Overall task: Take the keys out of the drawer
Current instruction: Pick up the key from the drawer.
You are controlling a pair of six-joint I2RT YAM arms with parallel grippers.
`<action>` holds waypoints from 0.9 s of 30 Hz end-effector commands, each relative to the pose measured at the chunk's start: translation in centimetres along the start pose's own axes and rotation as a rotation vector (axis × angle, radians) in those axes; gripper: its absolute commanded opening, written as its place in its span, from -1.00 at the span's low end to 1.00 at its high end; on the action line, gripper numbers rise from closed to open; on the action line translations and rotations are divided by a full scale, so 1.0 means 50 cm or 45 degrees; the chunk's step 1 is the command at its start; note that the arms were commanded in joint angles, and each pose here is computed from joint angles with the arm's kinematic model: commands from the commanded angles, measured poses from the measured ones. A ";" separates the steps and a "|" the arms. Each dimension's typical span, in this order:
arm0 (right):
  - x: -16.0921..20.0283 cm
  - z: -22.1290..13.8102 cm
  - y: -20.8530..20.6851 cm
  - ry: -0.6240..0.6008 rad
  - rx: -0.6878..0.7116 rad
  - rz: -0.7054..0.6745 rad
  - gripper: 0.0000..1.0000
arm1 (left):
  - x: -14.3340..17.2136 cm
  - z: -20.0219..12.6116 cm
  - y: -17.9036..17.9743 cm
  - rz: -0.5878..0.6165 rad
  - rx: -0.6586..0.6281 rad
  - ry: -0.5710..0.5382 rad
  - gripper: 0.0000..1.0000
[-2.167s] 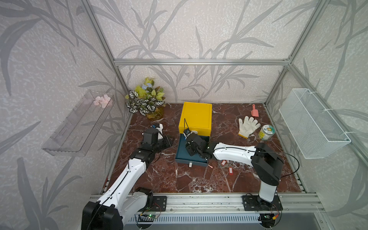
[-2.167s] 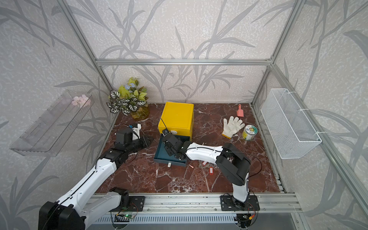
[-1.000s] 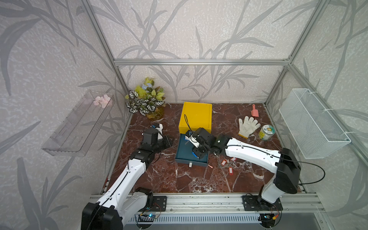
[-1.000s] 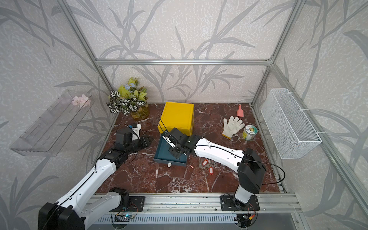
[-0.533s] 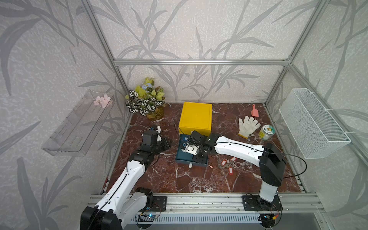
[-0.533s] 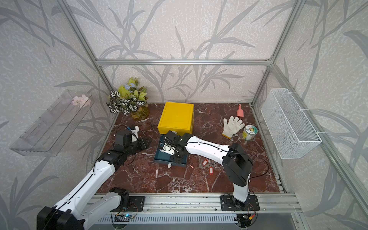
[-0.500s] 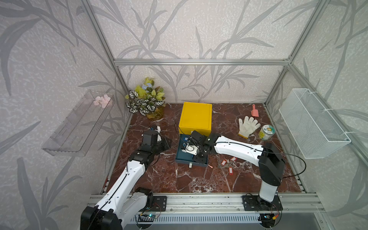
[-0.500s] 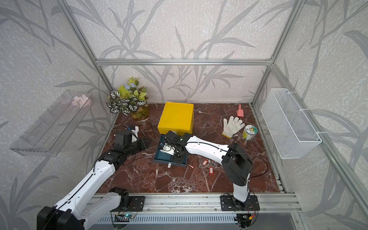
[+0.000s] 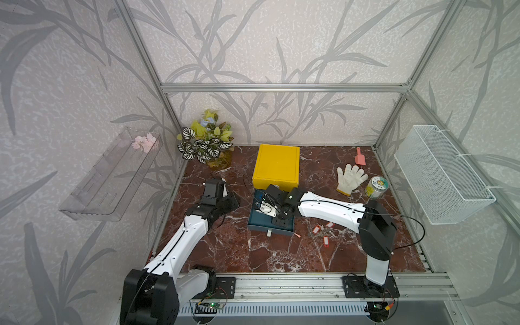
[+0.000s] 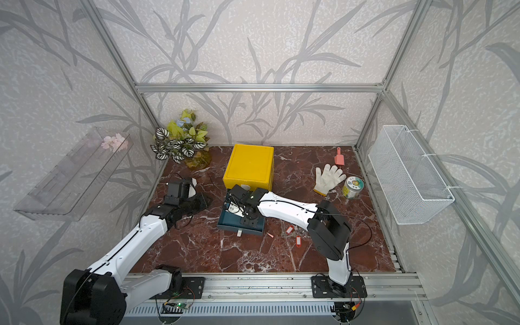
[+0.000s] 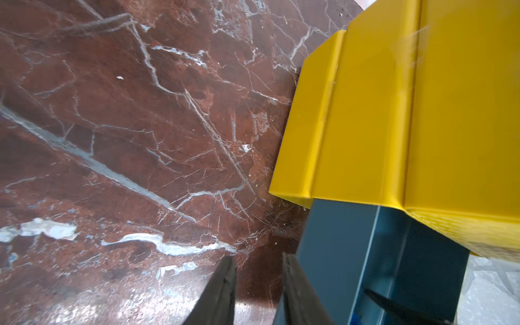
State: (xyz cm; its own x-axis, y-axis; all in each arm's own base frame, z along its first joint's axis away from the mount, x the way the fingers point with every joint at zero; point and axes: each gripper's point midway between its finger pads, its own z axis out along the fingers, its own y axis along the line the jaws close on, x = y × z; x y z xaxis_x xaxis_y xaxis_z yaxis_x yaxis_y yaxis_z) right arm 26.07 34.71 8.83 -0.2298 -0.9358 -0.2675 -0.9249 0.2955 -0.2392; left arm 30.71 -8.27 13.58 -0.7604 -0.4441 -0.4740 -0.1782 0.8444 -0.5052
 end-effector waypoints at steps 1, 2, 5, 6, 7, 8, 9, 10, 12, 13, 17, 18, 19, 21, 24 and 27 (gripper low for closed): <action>0.022 0.011 -0.050 0.049 0.174 -0.003 -0.27 | -0.020 -0.010 -0.002 0.008 -0.013 -0.023 -0.37; 0.023 0.012 -0.057 0.049 0.187 0.006 -0.28 | -0.022 -0.010 0.001 0.002 -0.016 -0.027 -0.37; 0.023 0.013 -0.073 0.041 0.183 0.042 -0.30 | -0.025 -0.005 0.004 -0.009 -0.018 -0.027 -0.37; 0.024 0.014 -0.078 0.039 0.177 0.052 -0.30 | -0.025 -0.003 0.005 -0.012 -0.019 -0.025 -0.37; 0.023 0.013 -0.081 0.035 0.177 0.060 -0.31 | -0.025 -0.002 0.006 -0.016 -0.020 -0.023 -0.37; 0.026 0.015 -0.083 0.038 0.172 0.065 -0.32 | -0.025 0.001 0.007 -0.018 -0.022 -0.020 -0.37; 0.026 0.014 -0.085 0.031 0.167 0.072 -0.33 | -0.027 0.001 0.008 -0.020 -0.024 -0.021 -0.37; 0.026 0.015 -0.086 0.029 0.161 0.075 -0.34 | -0.028 0.004 0.008 -0.020 -0.025 -0.021 -0.37; 0.025 0.013 -0.083 0.021 0.137 0.079 -0.36 | -0.030 0.008 0.008 -0.021 -0.023 -0.017 -0.37; 0.022 0.010 -0.079 0.012 0.116 0.080 -0.36 | -0.031 0.010 0.008 -0.027 -0.024 -0.016 -0.37; 0.004 -0.018 -0.061 -0.054 0.033 0.100 -0.35 | -0.031 0.014 0.003 -0.034 -0.009 -0.002 -0.37; 0.001 -0.024 -0.059 -0.059 0.022 0.108 -0.35 | -0.031 0.015 0.001 -0.032 -0.002 0.000 -0.37; -0.001 -0.029 -0.058 -0.062 0.012 0.110 -0.35 | -0.031 0.015 0.000 -0.033 0.003 0.002 -0.37; -0.001 -0.033 -0.057 -0.050 0.002 0.115 -0.35 | -0.026 0.016 -0.002 -0.036 0.014 0.012 -0.37; 0.005 -0.034 -0.055 -0.025 -0.007 0.119 -0.35 | -0.022 0.015 -0.006 -0.032 0.033 0.019 -0.37; 0.013 -0.038 -0.044 -0.008 -0.042 0.119 -0.35 | -0.019 0.012 -0.013 -0.004 0.060 0.025 -0.37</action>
State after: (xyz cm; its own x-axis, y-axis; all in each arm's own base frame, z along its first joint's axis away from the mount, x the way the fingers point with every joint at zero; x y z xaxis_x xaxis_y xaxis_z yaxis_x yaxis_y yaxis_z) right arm 28.15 33.55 10.00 -0.2938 -0.9074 -0.3004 -0.9041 0.3659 -0.2209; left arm 31.37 -8.24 12.43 -0.7820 -0.4534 -0.4278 -0.1985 0.8316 -0.5187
